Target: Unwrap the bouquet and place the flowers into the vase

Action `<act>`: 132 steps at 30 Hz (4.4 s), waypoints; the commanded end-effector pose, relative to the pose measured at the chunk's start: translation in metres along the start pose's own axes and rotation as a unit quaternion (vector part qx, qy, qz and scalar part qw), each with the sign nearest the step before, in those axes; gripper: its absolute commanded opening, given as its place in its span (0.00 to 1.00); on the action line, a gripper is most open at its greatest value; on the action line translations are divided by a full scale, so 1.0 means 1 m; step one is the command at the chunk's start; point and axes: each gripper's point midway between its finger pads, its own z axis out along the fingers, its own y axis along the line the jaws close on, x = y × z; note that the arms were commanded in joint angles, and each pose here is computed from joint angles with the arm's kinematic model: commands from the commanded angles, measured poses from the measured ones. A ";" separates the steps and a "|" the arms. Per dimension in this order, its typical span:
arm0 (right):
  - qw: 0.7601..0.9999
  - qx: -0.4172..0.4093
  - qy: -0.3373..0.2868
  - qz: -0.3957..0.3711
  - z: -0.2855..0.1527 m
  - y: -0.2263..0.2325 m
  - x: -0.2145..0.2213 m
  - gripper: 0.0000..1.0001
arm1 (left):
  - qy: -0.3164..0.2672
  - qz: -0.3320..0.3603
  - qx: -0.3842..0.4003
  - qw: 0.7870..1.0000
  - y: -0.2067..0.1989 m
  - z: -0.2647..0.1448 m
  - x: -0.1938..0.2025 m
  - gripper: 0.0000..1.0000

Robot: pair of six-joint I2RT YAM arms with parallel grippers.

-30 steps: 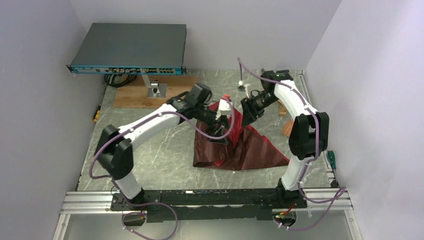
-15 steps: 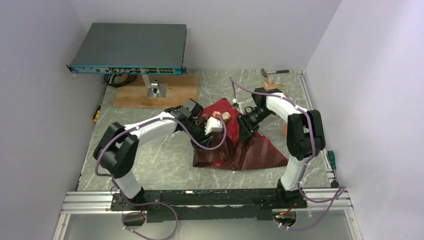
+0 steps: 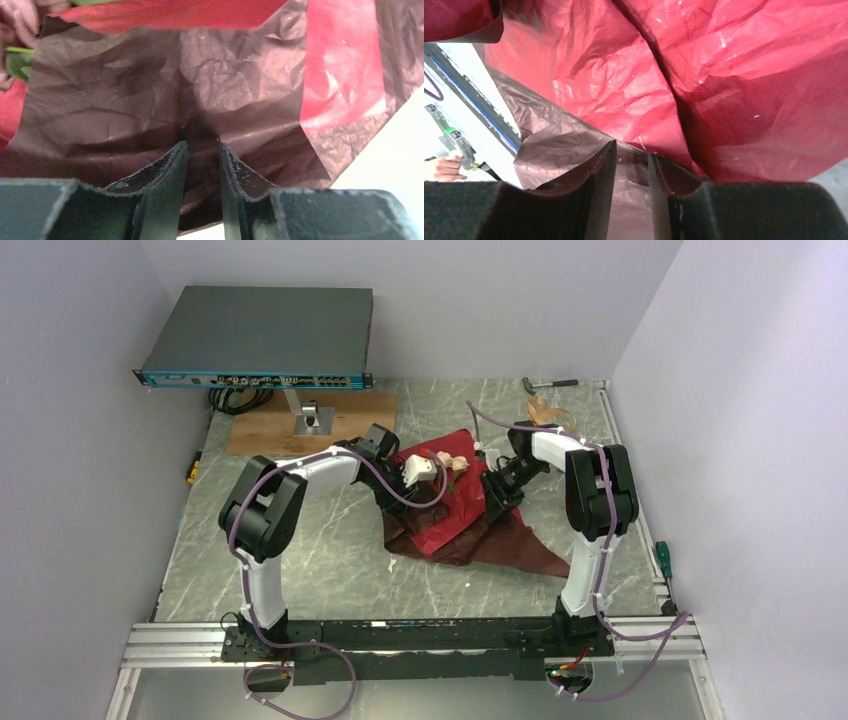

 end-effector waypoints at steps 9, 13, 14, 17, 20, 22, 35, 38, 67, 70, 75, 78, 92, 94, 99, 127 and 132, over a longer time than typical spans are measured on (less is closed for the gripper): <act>0.997 0.024 -0.073 -0.025 -0.041 -0.014 -0.057 0.38 | -0.094 -0.016 -0.045 0.994 0.061 -0.035 -0.059 0.57; 0.994 -0.009 -0.099 -0.037 -0.059 0.017 -0.060 0.44 | -0.129 -0.014 -0.032 0.991 0.039 -0.063 -0.076 0.74; 0.994 -0.014 -0.106 -0.039 -0.063 0.023 -0.061 0.46 | -0.139 -0.015 -0.031 0.990 0.034 -0.070 -0.081 0.78; 0.990 -0.022 -0.130 -0.042 -0.074 0.036 -0.069 0.51 | -0.176 -0.020 -0.054 0.983 0.027 -0.092 -0.098 0.86; 0.989 -0.022 -0.143 -0.033 -0.075 0.043 -0.076 0.51 | -0.197 -0.029 -0.095 0.975 0.024 -0.101 -0.118 0.88; 0.989 -0.021 -0.147 -0.015 -0.073 0.043 -0.080 0.50 | -0.204 -0.035 -0.113 0.972 0.017 -0.100 -0.133 0.91; 0.994 0.018 -0.098 0.038 -0.045 0.032 -0.049 0.46 | -0.154 0.062 -0.300 0.939 -0.011 -0.075 -0.199 0.96; 0.995 0.025 -0.086 0.044 -0.035 0.027 -0.039 0.45 | -0.130 0.064 -0.336 0.931 -0.004 -0.080 -0.199 0.98; 0.995 0.093 -0.033 0.019 -0.003 -0.009 -0.008 0.39 | -0.181 -0.317 -0.353 0.861 -0.002 -0.130 -0.130 0.99; 0.994 0.101 -0.031 0.014 -0.003 -0.012 -0.007 0.38 | -0.176 -0.348 -0.334 0.858 0.005 -0.122 -0.123 0.90; 0.993 0.113 -0.020 0.005 -0.001 -0.019 -0.001 0.38 | -0.167 -0.391 -0.324 0.845 0.018 -0.132 -0.108 0.66; 0.993 0.120 -0.017 -0.003 -0.003 -0.021 0.000 0.38 | -0.175 -0.372 -0.331 0.849 0.013 -0.150 -0.104 0.95; 0.993 0.116 -0.017 -0.001 -0.003 -0.020 -0.003 0.37 | -0.217 -0.446 -0.226 0.838 0.002 -0.140 -0.104 0.99; 0.993 0.115 -0.016 -0.002 -0.004 -0.019 -0.003 0.37 | -0.233 -0.446 -0.203 0.840 -0.001 -0.141 -0.113 0.99; 0.993 0.116 -0.015 -0.004 -0.005 -0.020 -0.005 0.37 | -0.252 -0.426 -0.199 0.846 -0.001 -0.150 -0.122 0.86; 0.991 0.133 0.006 -0.017 -0.006 -0.031 0.002 0.34 | 0.057 -0.040 -0.564 0.823 0.146 -0.172 0.090 0.25; 0.992 0.124 -0.003 -0.022 -0.012 -0.023 -0.001 0.35 | 0.073 -0.060 -0.592 0.801 0.167 -0.196 0.116 0.30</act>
